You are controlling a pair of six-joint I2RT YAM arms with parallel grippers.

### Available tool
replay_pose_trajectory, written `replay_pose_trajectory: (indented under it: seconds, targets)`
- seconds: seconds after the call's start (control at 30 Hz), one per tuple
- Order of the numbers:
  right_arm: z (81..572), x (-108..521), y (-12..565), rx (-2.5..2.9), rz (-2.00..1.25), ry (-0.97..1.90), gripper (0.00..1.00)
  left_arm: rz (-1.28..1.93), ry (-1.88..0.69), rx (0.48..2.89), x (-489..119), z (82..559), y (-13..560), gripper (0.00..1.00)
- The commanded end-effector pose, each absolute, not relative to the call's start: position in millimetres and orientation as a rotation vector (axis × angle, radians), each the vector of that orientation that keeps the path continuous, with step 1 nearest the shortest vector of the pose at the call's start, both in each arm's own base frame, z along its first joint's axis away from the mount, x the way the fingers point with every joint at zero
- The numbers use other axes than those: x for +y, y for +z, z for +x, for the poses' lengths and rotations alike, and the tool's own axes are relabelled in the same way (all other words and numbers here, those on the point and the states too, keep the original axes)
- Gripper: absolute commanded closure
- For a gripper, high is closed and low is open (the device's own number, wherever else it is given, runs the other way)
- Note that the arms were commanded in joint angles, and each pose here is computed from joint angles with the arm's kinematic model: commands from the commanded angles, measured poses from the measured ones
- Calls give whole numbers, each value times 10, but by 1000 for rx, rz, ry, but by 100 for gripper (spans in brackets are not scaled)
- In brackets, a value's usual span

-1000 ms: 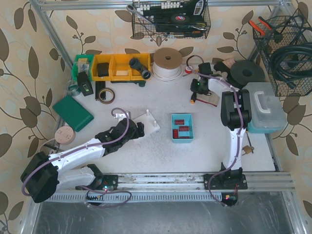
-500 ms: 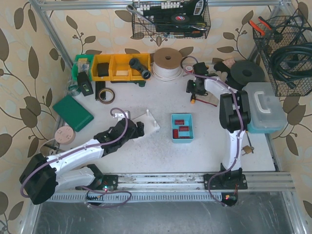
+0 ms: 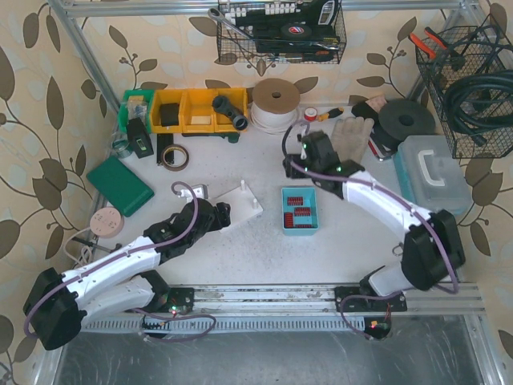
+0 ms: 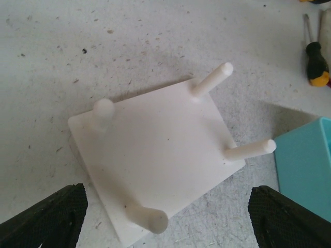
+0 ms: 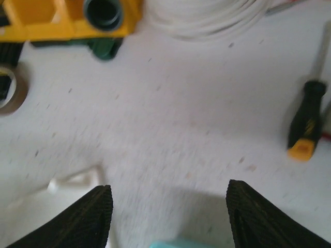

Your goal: Install the large spring

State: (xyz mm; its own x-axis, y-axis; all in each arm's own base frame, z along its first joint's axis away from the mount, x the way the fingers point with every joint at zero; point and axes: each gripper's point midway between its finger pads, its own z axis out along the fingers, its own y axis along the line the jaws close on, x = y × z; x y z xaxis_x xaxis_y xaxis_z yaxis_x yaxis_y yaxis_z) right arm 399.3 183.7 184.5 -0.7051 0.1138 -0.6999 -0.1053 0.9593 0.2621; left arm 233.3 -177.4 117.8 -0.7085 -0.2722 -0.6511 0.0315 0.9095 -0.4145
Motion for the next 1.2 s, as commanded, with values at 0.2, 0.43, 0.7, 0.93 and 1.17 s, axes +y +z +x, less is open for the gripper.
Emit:
replay_pose_trajectory:
  seconds: [0.2, 0.43, 0.7, 0.93, 1.17]
  targets:
    - [3237, 2121, 1636, 2319, -65, 526, 41, -182, -538, 2411, -1764, 2146, 1115, 9]
    - [2980, 2045, 1563, 2347, -25, 597, 40, -260, -587, 2424, -1635, 1981, 1175, 8]
    - [2778, 2031, 1391, 2404, 11, 615, 40, -413, -698, 2479, -1561, 1651, 1158, 13]
    - [2687, 2132, 1351, 2476, -60, 443, 41, -327, -697, 2489, -1654, 1588, 1182, 14]
    - [2593, 1962, 1325, 2607, -35, 289, 42, -221, -778, 2401, -1829, 1693, 1090, 13]
